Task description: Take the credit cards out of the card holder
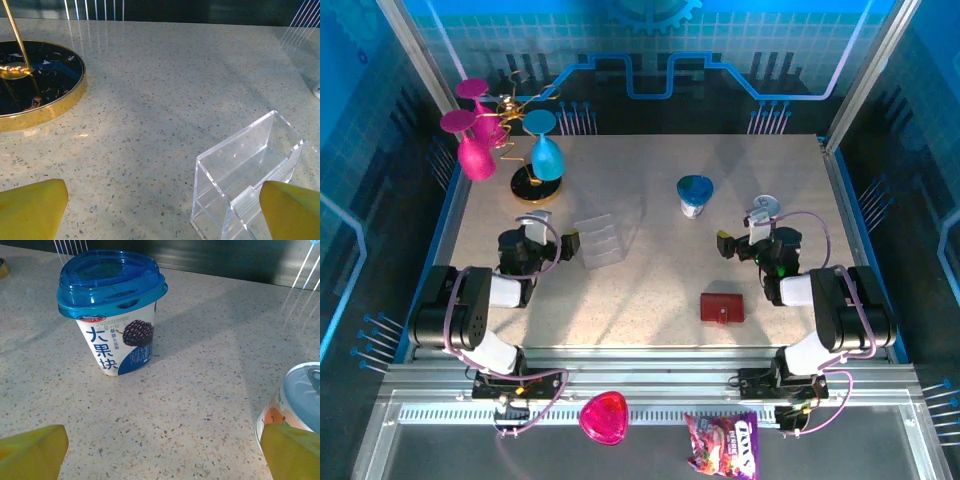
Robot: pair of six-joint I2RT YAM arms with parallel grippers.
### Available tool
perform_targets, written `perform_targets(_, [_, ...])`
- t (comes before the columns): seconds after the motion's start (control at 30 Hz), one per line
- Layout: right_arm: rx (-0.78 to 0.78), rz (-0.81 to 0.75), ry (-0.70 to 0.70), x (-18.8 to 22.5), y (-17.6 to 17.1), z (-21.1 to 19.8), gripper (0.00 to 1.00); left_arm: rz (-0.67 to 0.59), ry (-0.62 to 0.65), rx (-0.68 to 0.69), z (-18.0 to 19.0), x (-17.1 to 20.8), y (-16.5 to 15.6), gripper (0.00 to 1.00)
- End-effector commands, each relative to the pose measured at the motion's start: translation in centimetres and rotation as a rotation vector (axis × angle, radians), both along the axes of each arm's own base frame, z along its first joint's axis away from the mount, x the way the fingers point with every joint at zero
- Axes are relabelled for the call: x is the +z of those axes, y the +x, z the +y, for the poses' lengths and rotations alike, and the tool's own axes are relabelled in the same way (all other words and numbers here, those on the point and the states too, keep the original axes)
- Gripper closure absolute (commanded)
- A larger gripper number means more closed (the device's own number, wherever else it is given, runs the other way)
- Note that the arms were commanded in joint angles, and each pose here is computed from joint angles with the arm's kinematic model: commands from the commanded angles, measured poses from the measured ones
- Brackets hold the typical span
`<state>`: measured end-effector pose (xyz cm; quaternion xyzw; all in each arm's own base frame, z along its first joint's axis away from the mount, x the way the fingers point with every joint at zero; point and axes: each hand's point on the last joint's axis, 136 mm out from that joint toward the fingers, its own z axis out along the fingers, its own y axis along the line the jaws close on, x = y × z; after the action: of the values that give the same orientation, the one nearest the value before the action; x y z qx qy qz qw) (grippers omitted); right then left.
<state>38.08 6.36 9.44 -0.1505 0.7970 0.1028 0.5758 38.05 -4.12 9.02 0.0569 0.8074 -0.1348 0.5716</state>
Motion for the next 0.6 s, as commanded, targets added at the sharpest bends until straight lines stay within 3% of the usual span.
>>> perform_targets(0.0, [0.012,-0.033,-0.002,0.88,0.49,-0.06,0.0,-0.031,-0.003,-0.022,0.16,1.07,0.65,0.01])
perform_targets(0.57, [0.014,-0.031,-0.003,0.83,0.47,-0.01,0.0,-0.027,-0.009,-0.019,0.3,1.06,0.73,0.01])
